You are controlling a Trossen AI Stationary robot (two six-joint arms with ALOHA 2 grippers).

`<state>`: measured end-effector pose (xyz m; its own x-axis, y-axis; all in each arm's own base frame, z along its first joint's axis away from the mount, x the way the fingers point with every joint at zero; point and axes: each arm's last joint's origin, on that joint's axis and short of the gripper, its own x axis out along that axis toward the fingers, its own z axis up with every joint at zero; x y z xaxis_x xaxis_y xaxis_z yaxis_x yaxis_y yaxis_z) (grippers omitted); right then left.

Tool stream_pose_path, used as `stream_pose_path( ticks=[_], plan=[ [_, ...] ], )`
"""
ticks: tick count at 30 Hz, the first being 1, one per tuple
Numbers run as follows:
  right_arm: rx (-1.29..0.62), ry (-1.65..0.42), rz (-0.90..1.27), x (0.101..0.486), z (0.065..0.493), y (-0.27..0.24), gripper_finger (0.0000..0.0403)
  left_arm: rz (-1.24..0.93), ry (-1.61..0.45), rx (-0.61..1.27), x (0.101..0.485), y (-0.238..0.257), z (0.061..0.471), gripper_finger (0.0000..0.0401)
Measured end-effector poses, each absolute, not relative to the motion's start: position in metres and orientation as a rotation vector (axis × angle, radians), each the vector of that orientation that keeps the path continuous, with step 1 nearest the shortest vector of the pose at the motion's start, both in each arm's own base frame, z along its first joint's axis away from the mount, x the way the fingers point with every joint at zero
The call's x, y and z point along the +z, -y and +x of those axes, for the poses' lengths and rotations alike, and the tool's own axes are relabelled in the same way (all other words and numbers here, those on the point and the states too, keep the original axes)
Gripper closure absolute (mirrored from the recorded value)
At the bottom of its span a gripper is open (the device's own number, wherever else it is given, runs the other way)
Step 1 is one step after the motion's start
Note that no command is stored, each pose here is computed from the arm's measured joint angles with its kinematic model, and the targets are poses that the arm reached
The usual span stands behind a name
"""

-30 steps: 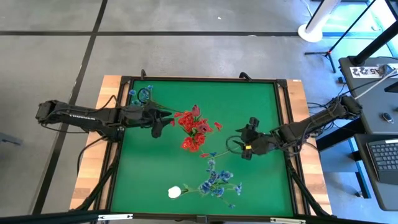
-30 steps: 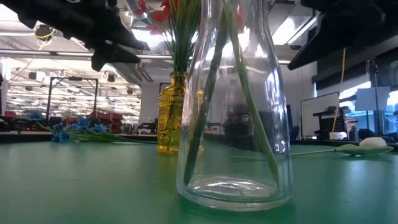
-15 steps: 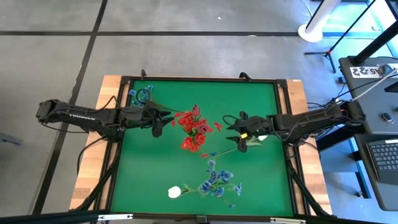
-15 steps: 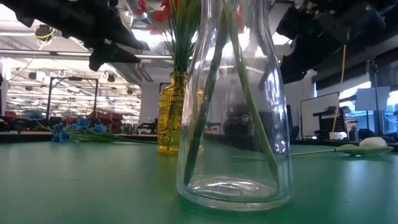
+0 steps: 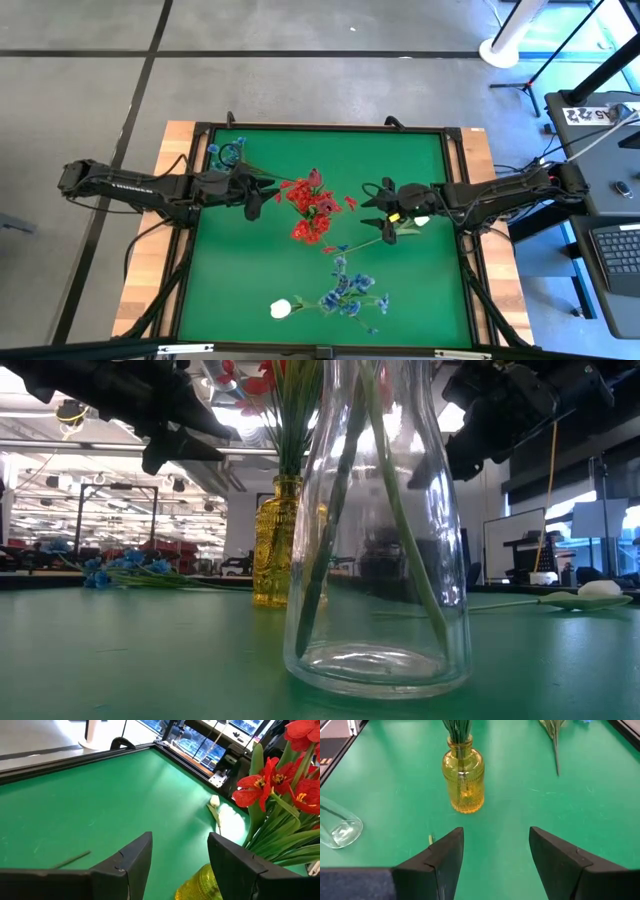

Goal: Sort flowers into vase by color
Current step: Put the blue flowers into the transparent vase

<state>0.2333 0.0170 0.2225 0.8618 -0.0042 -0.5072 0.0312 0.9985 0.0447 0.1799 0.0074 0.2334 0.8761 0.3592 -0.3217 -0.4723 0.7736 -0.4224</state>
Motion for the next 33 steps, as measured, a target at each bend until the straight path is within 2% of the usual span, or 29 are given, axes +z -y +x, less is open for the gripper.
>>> stream_pose_path(
  ticks=[15,21,26,29,33],
  plan=[
    [-0.054,-0.555,0.046,0.221,0.233,-0.004,0.0178,-0.531,-0.25,0.42,0.232,0.0,0.18,0.0215],
    [-0.213,-0.74,0.091,0.206,0.22,0.021,0.0178,-0.503,-0.323,0.553,0.222,-0.004,0.174,0.0215],
    [-0.232,-0.865,0.164,0.197,0.21,0.03,0.0178,-0.5,-0.462,0.6,0.21,-0.01,0.167,0.0215],
    [-0.227,-0.882,0.198,0.196,0.209,0.031,0.0178,-0.483,-0.543,0.681,0.203,-0.018,0.16,0.0215],
    [-0.217,-0.863,0.238,0.199,0.211,0.031,0.0178,-0.511,-0.55,0.819,0.2,-0.035,0.154,0.0215]
  ],
)
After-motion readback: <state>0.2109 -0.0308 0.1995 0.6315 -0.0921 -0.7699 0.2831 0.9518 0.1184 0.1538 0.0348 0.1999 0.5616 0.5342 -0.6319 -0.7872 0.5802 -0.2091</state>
